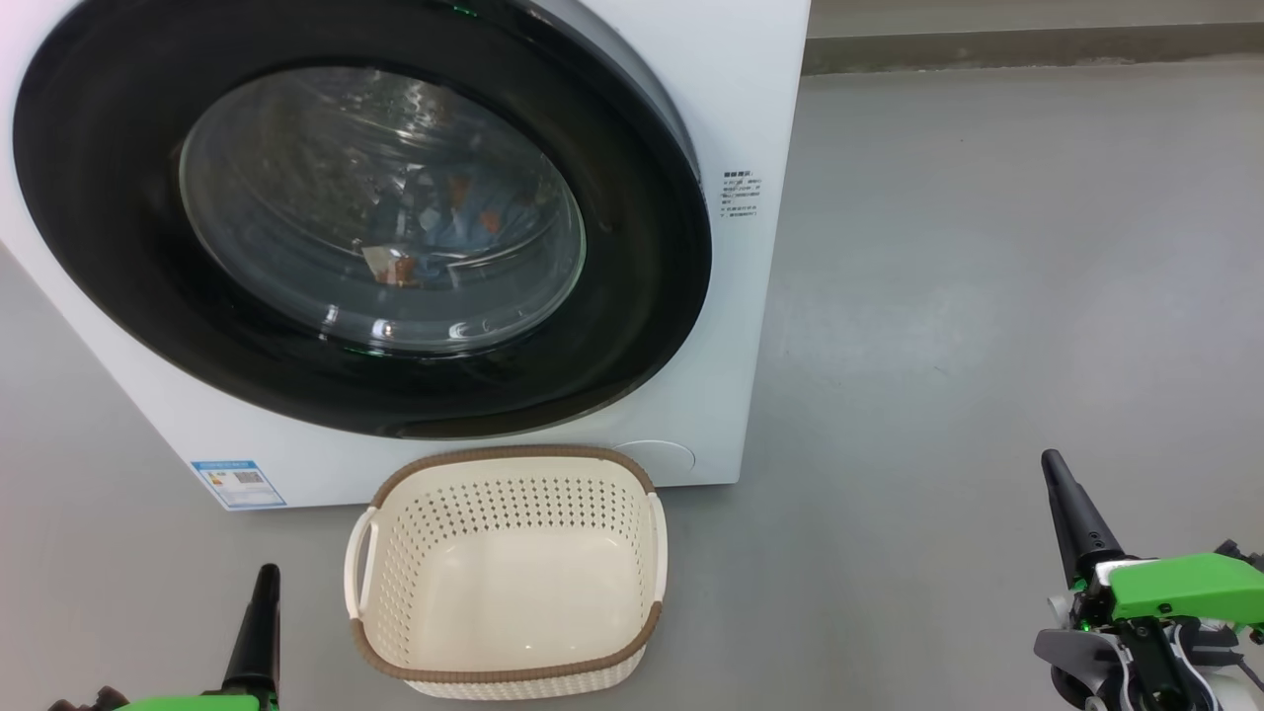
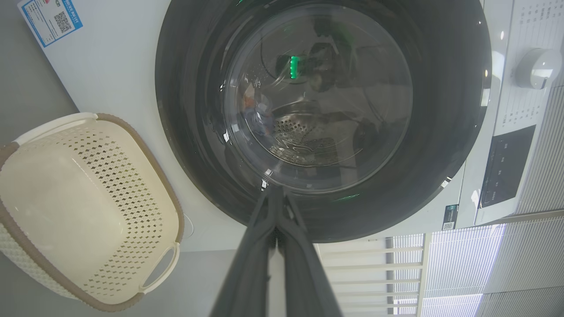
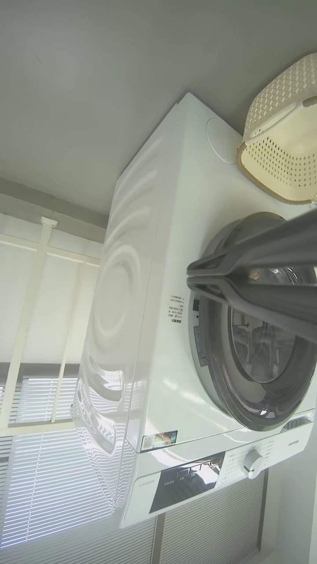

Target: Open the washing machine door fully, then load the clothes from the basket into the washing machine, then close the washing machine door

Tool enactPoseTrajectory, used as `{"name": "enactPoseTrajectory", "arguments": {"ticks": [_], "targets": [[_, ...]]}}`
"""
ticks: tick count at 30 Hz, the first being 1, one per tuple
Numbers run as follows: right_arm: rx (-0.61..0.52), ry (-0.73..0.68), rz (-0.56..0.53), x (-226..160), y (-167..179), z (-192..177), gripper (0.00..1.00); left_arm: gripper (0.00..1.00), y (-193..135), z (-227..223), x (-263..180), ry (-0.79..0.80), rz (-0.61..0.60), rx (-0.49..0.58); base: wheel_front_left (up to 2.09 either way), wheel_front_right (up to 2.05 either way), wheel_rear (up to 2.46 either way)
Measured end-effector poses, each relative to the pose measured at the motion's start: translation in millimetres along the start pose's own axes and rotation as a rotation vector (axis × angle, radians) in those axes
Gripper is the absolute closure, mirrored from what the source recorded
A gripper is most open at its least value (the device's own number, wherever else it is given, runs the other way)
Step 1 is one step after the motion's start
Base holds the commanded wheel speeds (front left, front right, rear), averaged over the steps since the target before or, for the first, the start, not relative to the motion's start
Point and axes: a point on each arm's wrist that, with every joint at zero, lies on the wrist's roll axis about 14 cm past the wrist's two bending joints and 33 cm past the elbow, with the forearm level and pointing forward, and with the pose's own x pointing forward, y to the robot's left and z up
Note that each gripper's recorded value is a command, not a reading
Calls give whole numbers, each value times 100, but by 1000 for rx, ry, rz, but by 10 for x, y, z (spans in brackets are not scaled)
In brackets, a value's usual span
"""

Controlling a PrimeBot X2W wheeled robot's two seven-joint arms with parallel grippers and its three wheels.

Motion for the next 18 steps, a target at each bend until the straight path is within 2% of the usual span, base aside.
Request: {"name": "enactPoseTrajectory", "arguments": {"ticks": [14,18], "targets": [[140,-3,24,-9,60,36,100,100,-78,5,-8,11,-31,-150,0,0,0],[162,-1,29,-10,69,34,100,100,-92,8,-6,9,-36,-162,0,0,0]]}}
